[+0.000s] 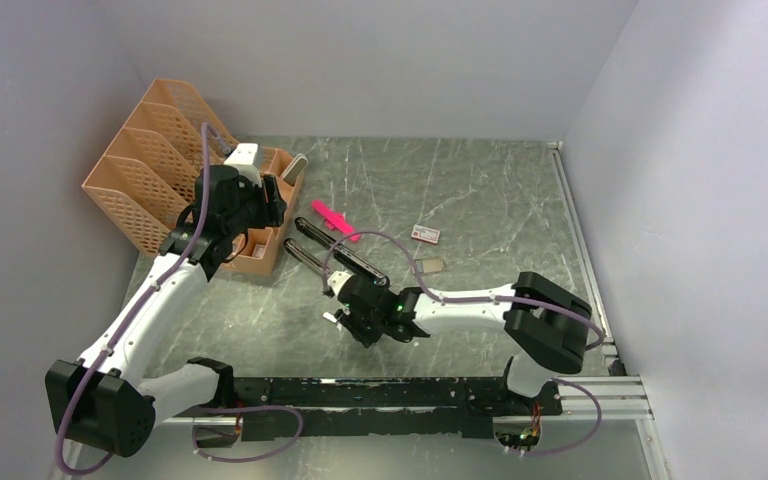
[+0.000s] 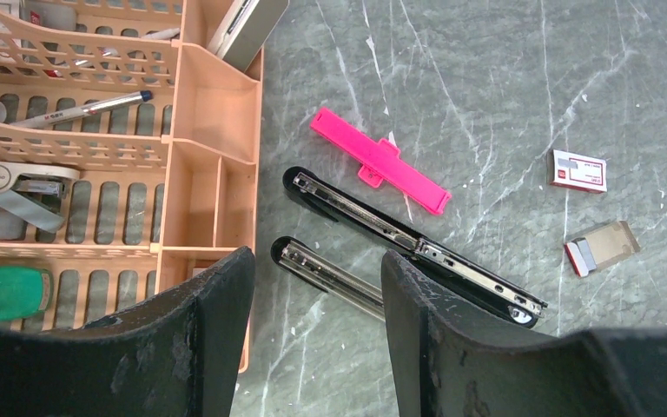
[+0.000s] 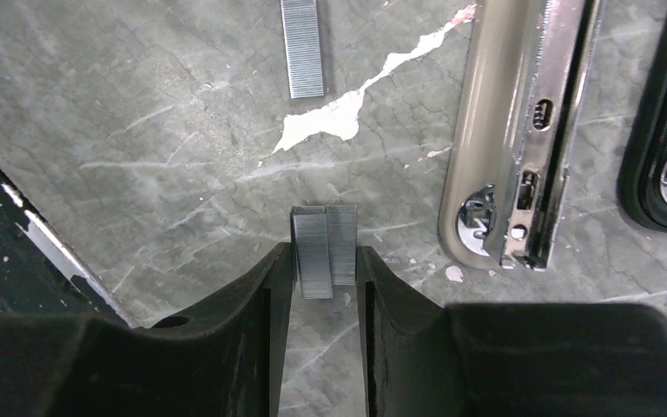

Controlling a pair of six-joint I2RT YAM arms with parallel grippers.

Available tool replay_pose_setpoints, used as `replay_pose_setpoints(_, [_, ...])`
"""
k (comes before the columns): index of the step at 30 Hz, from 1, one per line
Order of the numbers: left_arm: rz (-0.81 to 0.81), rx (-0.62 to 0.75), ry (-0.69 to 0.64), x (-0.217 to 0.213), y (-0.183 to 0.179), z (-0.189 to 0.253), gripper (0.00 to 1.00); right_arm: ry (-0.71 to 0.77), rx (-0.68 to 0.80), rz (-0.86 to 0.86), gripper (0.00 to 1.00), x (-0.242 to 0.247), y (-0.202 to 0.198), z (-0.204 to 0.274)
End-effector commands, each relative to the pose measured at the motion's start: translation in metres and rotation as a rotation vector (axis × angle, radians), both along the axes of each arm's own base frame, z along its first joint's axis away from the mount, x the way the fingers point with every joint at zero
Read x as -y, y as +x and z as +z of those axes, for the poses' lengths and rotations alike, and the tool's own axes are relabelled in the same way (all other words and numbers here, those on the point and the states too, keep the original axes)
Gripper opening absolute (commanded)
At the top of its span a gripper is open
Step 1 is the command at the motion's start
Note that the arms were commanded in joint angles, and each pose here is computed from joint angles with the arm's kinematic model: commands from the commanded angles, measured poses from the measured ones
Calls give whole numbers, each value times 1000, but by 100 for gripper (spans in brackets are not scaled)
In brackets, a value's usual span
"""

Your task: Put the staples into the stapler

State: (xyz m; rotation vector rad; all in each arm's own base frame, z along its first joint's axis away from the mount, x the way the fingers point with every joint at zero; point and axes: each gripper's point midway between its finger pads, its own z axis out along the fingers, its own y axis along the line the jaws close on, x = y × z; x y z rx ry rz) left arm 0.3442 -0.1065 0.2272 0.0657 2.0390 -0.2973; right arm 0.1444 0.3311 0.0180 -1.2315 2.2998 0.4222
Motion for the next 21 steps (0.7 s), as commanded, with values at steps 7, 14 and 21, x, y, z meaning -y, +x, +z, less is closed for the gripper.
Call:
replay_pose_setpoints(7, [-15,49,-29,1,0,11,60,434,207,-88,33,-25,23,66])
replay_pose_setpoints(14, [-11,50,-25,0,0,10,60,512,281,-90,34,-26,30,70])
replay_pose_setpoints(21, [-11,50,-24,0,1,9,60,497,266,-102,36,-28,31,56])
